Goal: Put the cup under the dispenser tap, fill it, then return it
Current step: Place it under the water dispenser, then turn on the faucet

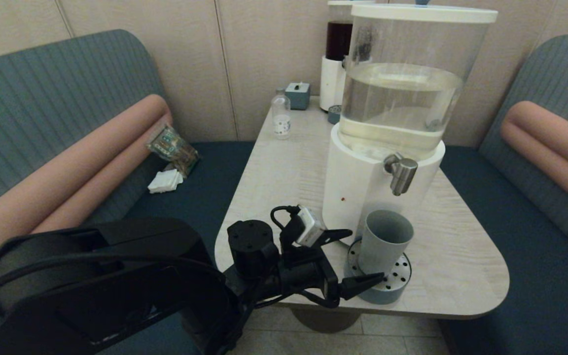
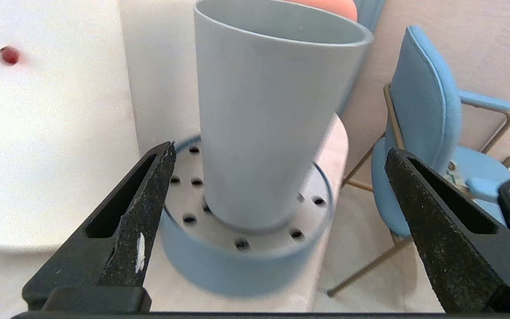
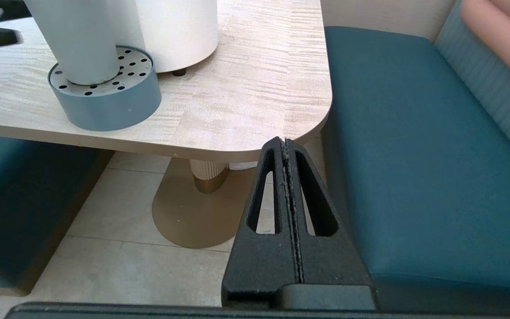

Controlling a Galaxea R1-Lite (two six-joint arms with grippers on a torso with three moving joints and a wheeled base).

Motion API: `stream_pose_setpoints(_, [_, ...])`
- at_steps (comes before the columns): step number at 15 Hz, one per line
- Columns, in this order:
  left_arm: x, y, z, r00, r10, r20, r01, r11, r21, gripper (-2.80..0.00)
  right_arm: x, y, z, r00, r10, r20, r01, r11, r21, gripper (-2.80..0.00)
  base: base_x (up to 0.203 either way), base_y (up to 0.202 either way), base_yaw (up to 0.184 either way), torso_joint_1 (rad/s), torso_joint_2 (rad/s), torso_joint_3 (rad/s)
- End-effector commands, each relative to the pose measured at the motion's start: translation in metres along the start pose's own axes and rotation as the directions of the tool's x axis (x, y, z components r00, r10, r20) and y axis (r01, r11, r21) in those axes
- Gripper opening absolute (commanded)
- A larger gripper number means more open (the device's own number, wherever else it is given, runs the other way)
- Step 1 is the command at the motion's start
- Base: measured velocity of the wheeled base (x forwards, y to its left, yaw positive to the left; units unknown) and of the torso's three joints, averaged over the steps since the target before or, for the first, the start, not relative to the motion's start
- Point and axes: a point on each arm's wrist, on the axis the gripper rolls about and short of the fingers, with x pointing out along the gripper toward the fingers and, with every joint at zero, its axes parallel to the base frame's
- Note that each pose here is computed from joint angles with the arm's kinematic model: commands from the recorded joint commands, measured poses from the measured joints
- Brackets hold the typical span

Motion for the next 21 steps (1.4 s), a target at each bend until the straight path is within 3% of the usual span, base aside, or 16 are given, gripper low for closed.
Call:
stream_pose_setpoints(1, [-0.017, -0.012, 0.018, 1.000, 0.007, 0.004, -0.007, 1.000, 0.004, 0.00, 0.001, 0.000, -0.004, 1.000, 0.001, -0.014, -0.001, 1.000, -0.001, -2.80, 0.000, 0.000, 0.000, 0.000, 0.00, 0.000])
stream_pose_setpoints(6, [-0.068, -0.049, 0.057, 1.000, 0.015, 0.001, -0.015, 1.000, 0.007, 0.00, 0.001, 0.000, -0.004, 1.000, 0.001, -0.014, -0.001, 1.000, -0.001, -2.80, 0.000, 0.000, 0.000, 0.000, 0.00, 0.000])
stream_pose_setpoints(7, [-0.080, -0.057, 0.063, 1.000, 0.024, -0.001, -0.024, 1.000, 0.006, -0.63, 0.001, 0.000, -0.004, 1.000, 0.001, -0.014, -0.001, 1.000, -0.001, -2.80, 0.000, 0.000, 0.000, 0.000, 0.00, 0.000])
stream_pose_setpoints(8, [-0.094, -0.066, 0.073, 0.999, 0.036, 0.015, -0.036, 0.999, 0.015, -2.80, 0.001, 0.000, -0.004, 1.000, 0.001, -0.014, -0.001, 1.000, -0.001, -2.80, 0.000, 0.000, 0.000, 0.000, 0.00, 0.000])
stream_pose_setpoints(10, [-0.117, -0.080, 0.094, 0.994, 0.090, 0.069, -0.092, 0.995, 0.031, -2.80, 0.001, 0.000, -0.004, 1.000, 0.001, -0.014, -0.001, 1.000, -0.001, -2.80, 0.000, 0.000, 0.000, 0.000, 0.00, 0.000])
stream_pose_setpoints(11, [-0.129, -0.086, 0.104, 0.982, 0.155, 0.104, -0.158, 0.987, 0.024, -2.80, 0.001, 0.000, -0.004, 1.000, 0.001, -0.014, -0.001, 1.000, -0.001, -2.80, 0.000, 0.000, 0.000, 0.000, 0.00, 0.000])
stream_pose_setpoints(13, [-0.151, -0.096, 0.125, 0.932, 0.303, 0.199, -0.305, 0.952, -0.023, -2.80, 0.001, 0.000, -0.004, 1.000, 0.001, -0.014, -0.001, 1.000, -0.001, -2.80, 0.000, 0.000, 0.000, 0.000, 0.00, 0.000])
stream_pose_setpoints(15, [-0.176, -0.099, 0.142, 0.844, 0.457, 0.282, -0.452, 0.888, -0.087, -2.80, 0.001, 0.000, -0.004, 1.000, 0.001, -0.014, -0.001, 1.000, -0.001, -2.80, 0.000, 0.000, 0.000, 0.000, 0.00, 0.000])
stream_pose_setpoints(16, [-0.192, -0.091, 0.145, 0.783, 0.545, 0.299, -0.542, 0.834, -0.102, -2.80, 0.001, 0.000, -0.004, 1.000, 0.001, -0.014, -0.001, 1.000, -0.001, -2.80, 0.000, 0.000, 0.000, 0.000, 0.00, 0.000])
stream_pose_setpoints(18, [-0.231, -0.076, 0.150, 0.621, 0.712, 0.329, -0.725, 0.681, -0.106, -2.80, 0.001, 0.000, -0.004, 1.000, 0.001, -0.014, -0.001, 1.000, -0.001, -2.80, 0.000, 0.000, 0.000, 0.000, 0.00, 0.000])
stream_pose_setpoints(20, [-0.270, -0.081, 0.156, 0.451, 0.807, 0.381, -0.849, 0.519, -0.095, -2.80, 0.001, 0.000, -0.004, 1.000, 0.001, -0.014, -0.001, 1.000, -0.001, -2.80, 0.000, 0.000, 0.000, 0.000, 0.00, 0.000])
stream_pose_setpoints(21, [-0.283, -0.093, 0.159, 0.402, 0.812, 0.423, -0.875, 0.477, -0.085, -2.80, 0.001, 0.000, -0.004, 1.000, -0.001, -0.014, 0.001, 1.000, -0.001, -2.80, 0.000, 0.000, 0.000, 0.000, 0.00, 0.000])
